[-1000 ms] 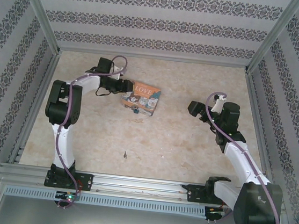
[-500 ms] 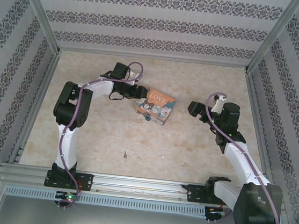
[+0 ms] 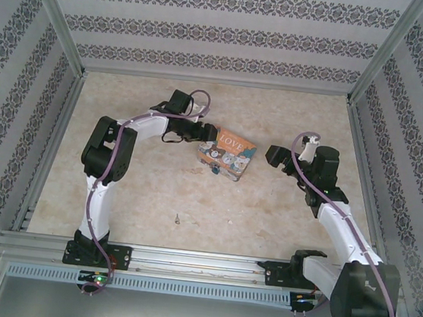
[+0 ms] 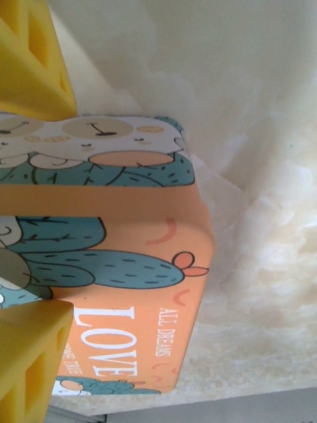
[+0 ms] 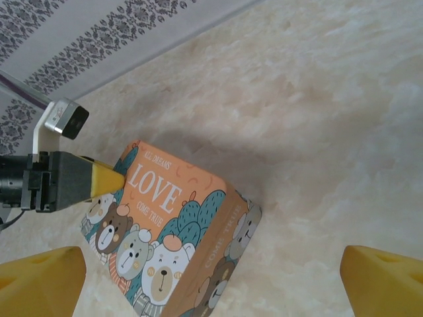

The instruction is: Unlock a padlock with a key

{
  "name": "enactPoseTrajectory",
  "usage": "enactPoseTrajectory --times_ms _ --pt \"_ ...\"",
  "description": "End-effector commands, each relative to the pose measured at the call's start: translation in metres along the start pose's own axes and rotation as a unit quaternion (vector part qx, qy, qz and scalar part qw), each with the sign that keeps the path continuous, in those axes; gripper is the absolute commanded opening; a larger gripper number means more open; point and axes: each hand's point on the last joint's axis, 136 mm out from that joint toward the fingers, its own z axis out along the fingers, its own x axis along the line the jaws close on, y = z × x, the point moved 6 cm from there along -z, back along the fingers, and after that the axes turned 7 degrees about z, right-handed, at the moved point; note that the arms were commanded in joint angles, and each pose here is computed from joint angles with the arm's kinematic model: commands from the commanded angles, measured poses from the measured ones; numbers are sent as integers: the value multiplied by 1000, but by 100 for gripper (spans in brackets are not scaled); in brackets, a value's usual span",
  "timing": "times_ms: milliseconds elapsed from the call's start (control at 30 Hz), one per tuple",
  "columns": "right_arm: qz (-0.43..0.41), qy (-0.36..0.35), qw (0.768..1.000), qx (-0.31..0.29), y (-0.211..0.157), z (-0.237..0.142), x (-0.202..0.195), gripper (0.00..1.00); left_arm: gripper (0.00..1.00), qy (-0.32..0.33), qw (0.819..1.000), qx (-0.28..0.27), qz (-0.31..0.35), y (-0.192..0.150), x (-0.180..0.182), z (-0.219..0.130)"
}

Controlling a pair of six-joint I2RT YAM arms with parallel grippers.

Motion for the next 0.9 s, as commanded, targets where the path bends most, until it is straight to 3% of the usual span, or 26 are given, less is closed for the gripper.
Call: enactPoseTrajectory --times_ms 0,233,533,667,867 --pt "-8 21 1000 15 -1 -8 16 98 73 56 998 -23 4 10 -10 -27" --pt "-14 10 997 76 -26 -19 29 92 75 139 981 -138 -7 1 -14 -93" --pt "-111 21 973 200 -85 -19 77 84 82 241 942 -231 -29 -76 -19 -167" --pt "-196 21 944 265 -119 -14 108 83 89 293 912 -282 -58 -117 -13 -197" --pt "-303 5 873 382 -178 4 136 81 98 338 866 -357 -97 -162 -7 -232"
